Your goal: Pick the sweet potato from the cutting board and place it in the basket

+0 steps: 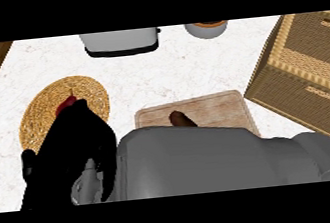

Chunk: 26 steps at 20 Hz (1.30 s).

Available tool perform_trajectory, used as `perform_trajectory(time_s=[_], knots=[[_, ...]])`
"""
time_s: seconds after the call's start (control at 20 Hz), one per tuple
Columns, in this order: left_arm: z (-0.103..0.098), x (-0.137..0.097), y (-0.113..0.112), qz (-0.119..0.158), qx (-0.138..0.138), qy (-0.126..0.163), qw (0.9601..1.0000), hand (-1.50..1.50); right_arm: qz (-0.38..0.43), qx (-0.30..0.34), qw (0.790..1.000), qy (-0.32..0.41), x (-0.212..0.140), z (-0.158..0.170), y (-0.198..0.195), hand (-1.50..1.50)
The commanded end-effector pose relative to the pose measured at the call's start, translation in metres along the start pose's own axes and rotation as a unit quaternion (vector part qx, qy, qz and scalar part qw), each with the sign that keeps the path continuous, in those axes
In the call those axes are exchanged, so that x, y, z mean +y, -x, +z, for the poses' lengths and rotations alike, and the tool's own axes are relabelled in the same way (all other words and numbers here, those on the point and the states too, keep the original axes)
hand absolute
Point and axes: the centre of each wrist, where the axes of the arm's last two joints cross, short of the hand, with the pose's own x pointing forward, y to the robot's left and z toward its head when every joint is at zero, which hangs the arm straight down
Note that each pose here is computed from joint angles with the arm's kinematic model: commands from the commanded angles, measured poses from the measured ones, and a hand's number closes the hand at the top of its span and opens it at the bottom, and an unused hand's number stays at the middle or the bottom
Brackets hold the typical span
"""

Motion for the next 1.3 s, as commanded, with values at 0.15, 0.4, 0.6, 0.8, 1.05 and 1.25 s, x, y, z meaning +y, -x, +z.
perform_trajectory(time_s=[0.15,0.4,0.6,0.8,1.05,1.25], knots=[[0.009,0.009,0.014,0.004,0.038,0.001,0.9993,0.0,0.002,0.011,0.999,-0.035,0.007,-0.005,-0.003,-1.5],[0.006,0.007,0.012,-0.004,0.034,0.003,0.9994,0.0,-0.016,0.002,0.999,-0.037,0.045,-0.004,-0.002,-1.5],[0.002,0.001,0.019,-0.003,0.029,0.003,0.9996,0.0,-0.031,-0.007,0.999,-0.034,0.08,-0.016,-0.01,-1.5],[0.0,-0.006,0.019,-0.012,0.034,0.0,0.9994,0.0,-0.028,0.012,0.999,-0.026,0.085,-0.021,0.012,-1.5],[0.008,-0.011,0.007,-0.004,0.034,0.007,0.9994,0.0,0.005,0.026,0.998,-0.063,0.113,-0.046,-0.006,-1.5],[-0.002,0.0,0.008,-0.012,0.032,-0.002,0.9994,0.0,-0.001,0.031,0.998,-0.053,0.135,-0.052,0.005,-1.5]])
